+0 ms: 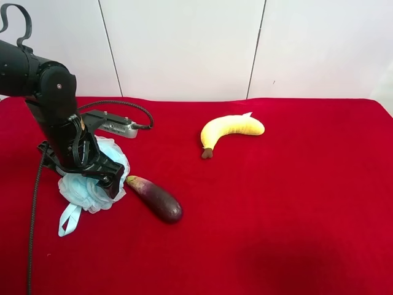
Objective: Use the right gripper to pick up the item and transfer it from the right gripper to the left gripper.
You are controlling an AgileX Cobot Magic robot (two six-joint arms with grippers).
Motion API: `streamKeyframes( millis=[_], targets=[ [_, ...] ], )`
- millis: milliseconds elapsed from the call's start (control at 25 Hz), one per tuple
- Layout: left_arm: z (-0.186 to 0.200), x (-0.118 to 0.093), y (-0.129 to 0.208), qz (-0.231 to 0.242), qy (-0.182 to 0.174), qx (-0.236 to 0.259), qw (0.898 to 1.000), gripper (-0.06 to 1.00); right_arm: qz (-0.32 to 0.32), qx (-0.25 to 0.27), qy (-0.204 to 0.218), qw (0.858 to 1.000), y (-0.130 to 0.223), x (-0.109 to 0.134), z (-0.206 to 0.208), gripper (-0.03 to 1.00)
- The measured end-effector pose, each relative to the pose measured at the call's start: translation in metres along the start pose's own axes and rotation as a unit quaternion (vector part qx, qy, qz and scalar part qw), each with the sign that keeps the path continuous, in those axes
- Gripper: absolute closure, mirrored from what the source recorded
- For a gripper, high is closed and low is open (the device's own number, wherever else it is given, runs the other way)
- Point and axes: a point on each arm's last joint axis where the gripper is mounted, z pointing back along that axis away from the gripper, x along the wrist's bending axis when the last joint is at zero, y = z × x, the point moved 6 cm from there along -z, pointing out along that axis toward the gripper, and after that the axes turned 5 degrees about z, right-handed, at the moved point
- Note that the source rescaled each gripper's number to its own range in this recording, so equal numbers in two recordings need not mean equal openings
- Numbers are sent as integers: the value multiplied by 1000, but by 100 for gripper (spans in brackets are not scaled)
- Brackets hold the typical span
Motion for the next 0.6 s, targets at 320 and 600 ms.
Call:
streamKeyframes(
  millis=[320,600],
  targets=[
    [40,0,2,0,6,-38,999,-5,0,0,0,1000,0,0,0,-3],
    [111,4,31,2,14,-72,997,-5,0,0,0,1000,0,0,0,-3]
  ],
)
